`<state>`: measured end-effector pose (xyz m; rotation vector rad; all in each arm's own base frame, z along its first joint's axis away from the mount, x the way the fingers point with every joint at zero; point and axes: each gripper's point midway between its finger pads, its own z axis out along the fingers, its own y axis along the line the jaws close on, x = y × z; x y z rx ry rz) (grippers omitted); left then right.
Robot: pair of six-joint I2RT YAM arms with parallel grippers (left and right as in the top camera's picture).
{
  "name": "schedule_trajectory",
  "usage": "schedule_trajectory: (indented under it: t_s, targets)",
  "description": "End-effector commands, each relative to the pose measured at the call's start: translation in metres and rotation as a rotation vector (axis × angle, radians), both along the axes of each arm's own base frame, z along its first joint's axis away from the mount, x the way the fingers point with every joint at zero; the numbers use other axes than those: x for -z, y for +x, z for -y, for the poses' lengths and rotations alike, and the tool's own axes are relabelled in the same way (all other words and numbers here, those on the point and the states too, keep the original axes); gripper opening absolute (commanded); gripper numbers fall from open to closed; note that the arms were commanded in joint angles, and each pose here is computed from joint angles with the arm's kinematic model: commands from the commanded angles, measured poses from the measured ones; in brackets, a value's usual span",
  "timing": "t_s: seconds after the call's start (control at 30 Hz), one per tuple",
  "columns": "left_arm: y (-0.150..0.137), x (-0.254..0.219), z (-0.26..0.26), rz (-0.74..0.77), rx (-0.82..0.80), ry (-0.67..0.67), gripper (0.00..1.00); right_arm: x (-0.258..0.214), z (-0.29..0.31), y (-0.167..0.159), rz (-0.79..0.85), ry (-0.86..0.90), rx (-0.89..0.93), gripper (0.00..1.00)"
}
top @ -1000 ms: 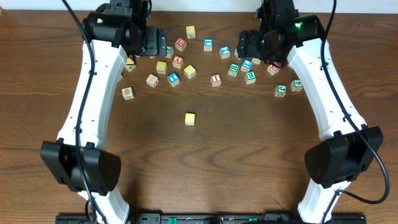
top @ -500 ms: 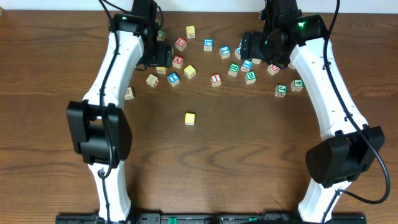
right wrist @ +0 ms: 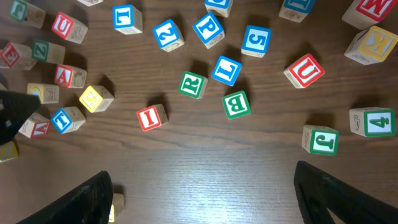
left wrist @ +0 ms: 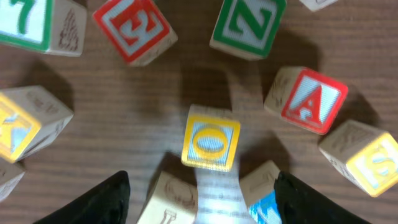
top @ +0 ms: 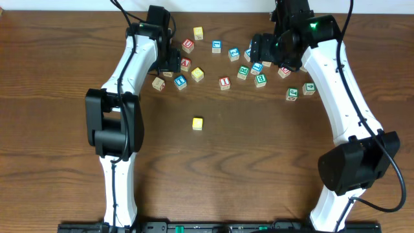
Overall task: Spell out CORL
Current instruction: 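Move left gripper over the yellow O block and lower, then close left gripper on the yellow O block and lift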
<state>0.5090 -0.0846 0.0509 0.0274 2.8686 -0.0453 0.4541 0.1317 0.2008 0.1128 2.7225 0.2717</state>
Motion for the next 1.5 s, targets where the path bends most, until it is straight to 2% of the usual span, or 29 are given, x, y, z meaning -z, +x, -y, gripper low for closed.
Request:
schedule_trajectory:
  t_s: [0.0, 0.2, 0.43, 0.63, 0.77, 0.93, 1.13, 1.47]
  targets:
    - [0.005, 0.008, 0.001, 0.006, -0.002, 0.0, 0.71, 0.0, 0.004, -0.002, -0.003, -0.011, 0.009, 0.88]
    - [0.012, 0.015, 0.002, 0.021, -0.002, -0.003, 0.7, 0.0, 0.004, -0.002, -0.002, -0.014, 0.003, 0.88]
    - [0.007, 0.038, 0.001, -0.026, -0.005, 0.005, 0.68, 0.001, 0.004, -0.002, -0.005, -0.015, 0.003, 0.89]
    - [0.008, 0.038, 0.002, -0.021, -0.005, 0.004, 0.59, 0.001, 0.004, -0.002, -0.003, -0.018, 0.004, 0.89]
    - [0.008, 0.038, 0.002, -0.021, -0.005, 0.004, 0.39, 0.001, 0.004, -0.002, -0.004, -0.018, 0.004, 0.9]
    - [0.008, 0.036, 0.002, -0.018, -0.005, 0.004, 0.38, 0.001, 0.005, -0.002, -0.002, -0.022, -0.004, 0.9]
    - [0.012, 0.015, 0.002, 0.023, -0.005, -0.003, 0.38, 0.001, 0.005, -0.002, -0.002, -0.025, -0.009, 0.91]
    - [0.0, -0.072, 0.0, 0.13, 0.01, -0.017, 0.34, 0.001, 0.005, -0.002, -0.001, -0.025, -0.009, 0.91]
